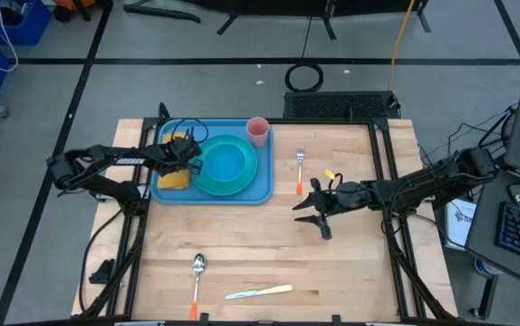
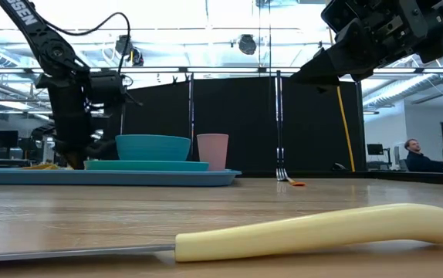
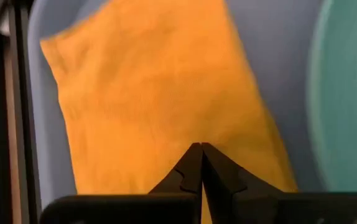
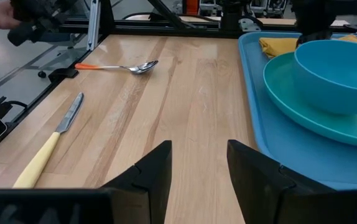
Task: Set up tray
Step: Put the yellow napkin to the left of the green plate on the blue serving tray
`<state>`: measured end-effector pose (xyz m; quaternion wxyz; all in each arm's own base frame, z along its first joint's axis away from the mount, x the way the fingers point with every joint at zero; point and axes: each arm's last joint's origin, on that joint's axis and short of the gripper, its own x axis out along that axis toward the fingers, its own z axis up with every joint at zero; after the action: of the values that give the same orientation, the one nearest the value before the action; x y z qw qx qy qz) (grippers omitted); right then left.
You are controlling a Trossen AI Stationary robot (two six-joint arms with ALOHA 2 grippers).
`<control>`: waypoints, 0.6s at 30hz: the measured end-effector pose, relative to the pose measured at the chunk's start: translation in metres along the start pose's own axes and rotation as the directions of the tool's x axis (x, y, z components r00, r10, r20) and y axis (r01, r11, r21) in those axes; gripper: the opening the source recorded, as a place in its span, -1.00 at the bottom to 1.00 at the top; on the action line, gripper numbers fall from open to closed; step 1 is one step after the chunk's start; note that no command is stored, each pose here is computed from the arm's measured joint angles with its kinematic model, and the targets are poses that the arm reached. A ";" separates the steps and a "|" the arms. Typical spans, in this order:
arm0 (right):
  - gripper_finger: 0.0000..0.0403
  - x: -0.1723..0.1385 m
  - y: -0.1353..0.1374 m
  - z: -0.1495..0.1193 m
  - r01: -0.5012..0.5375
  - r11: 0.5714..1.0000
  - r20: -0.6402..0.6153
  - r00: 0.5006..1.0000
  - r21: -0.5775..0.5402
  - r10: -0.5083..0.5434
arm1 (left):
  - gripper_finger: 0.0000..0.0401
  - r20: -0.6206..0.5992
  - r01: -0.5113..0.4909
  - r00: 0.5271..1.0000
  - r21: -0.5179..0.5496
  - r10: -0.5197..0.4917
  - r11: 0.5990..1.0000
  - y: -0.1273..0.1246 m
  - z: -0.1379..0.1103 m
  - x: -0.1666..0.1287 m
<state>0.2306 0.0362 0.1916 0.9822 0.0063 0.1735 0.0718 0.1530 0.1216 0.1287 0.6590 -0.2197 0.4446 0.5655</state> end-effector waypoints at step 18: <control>-0.29 0.000 0.000 0.000 0.001 1.000 0.000 1.000 0.003 -0.001 | -0.98 -0.133 0.094 0.986 -0.083 -0.105 0.992 0.018 -0.018 -0.038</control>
<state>0.2306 0.0361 0.1916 0.9822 0.0077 0.1737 0.0709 0.1310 0.0911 0.1553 0.6455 -0.3049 0.4553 0.5320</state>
